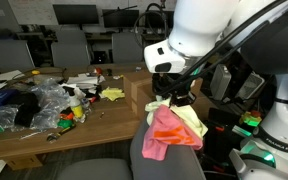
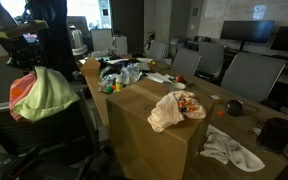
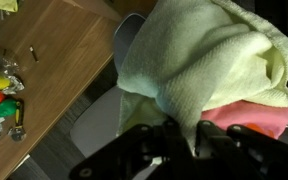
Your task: Hang the shirts that are on the box on the back of the chair
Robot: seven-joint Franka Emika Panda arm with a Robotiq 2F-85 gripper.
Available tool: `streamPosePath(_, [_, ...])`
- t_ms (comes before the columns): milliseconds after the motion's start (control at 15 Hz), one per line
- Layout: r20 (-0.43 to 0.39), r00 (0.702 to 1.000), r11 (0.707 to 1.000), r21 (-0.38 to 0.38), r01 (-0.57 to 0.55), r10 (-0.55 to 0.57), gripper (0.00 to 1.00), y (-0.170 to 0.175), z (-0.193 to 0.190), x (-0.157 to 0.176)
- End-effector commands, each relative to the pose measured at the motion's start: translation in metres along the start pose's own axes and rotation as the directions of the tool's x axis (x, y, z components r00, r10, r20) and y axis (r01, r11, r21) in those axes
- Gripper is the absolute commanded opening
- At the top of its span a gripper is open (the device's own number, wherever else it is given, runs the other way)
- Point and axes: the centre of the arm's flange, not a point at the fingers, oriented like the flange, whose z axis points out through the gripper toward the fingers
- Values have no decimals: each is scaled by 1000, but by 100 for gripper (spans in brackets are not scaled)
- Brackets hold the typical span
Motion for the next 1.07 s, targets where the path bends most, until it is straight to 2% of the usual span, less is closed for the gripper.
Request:
streamPosePath(0, [6,1000,1000,-30,-3,3,3,2,0,-3])
streamPosePath(200, [14,1000,1000,-21,-4,4,6,2,0,-5])
streamPosePath(333, [18,1000,1000,-20,-6,6,39,3,-1,-5])
streamPosePath(867, [41,999,1000,-26,-10,11,99,7,0,-8])
streamPosePath(1000, [61,998,998,-56,-16,19,100,13,-1,-12])
